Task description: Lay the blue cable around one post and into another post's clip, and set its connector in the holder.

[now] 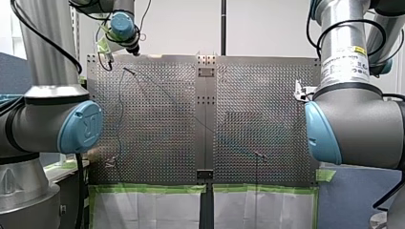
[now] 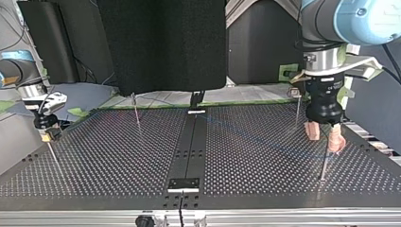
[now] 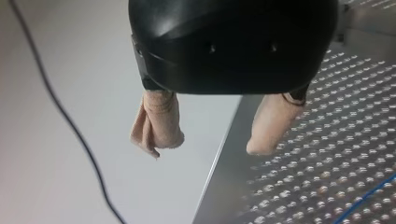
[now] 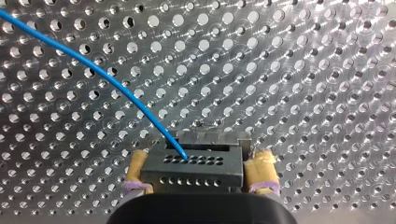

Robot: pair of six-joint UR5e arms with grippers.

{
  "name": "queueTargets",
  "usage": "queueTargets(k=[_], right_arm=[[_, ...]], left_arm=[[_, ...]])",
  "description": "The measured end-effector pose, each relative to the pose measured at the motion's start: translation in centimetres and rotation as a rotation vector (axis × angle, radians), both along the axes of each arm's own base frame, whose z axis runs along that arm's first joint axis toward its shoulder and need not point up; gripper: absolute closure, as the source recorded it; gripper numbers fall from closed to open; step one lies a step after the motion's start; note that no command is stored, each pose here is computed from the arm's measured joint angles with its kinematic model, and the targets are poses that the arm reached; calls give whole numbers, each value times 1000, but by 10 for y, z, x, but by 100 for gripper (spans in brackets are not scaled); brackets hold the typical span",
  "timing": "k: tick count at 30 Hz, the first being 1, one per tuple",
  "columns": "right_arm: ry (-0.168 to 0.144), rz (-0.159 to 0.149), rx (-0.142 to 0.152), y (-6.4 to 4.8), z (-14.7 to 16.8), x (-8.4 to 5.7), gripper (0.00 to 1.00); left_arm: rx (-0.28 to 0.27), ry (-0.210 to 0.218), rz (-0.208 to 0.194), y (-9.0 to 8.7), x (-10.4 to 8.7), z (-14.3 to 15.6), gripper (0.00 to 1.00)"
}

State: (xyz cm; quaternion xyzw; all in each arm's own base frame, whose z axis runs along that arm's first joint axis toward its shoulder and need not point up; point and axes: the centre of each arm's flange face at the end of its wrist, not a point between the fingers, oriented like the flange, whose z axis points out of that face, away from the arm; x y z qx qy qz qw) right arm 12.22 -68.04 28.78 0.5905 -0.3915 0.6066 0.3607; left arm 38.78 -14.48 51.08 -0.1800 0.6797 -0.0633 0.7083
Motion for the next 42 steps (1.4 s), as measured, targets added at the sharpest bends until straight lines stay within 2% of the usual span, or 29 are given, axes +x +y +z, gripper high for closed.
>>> queueTargets(k=[4, 10, 20, 24, 35, 39, 42], right_arm=[[1, 0, 2, 0, 0, 0, 11], [1, 0, 1, 0, 0, 0, 11], [0, -3, -1, 0, 0, -2, 11], [0, -3, -1, -1, 0, -2, 11], [0, -4, -3, -1, 0, -3, 11], [0, -5, -1, -1, 0, -3, 11], [1, -4, -1, -1, 0, -3, 11]], left_arm=[[42, 44, 7, -8, -9, -3, 0], [102, 113, 26, -7, -17, -12, 0], [193, 254, -34, -6, -24, -42, 0], [227, 276, -50, -5, -23, -45, 0], [326, 302, -57, -2, -22, -48, 0], [365, 315, -49, 0, -22, -51, 0], [398, 329, -27, 4, -24, -54, 0]])
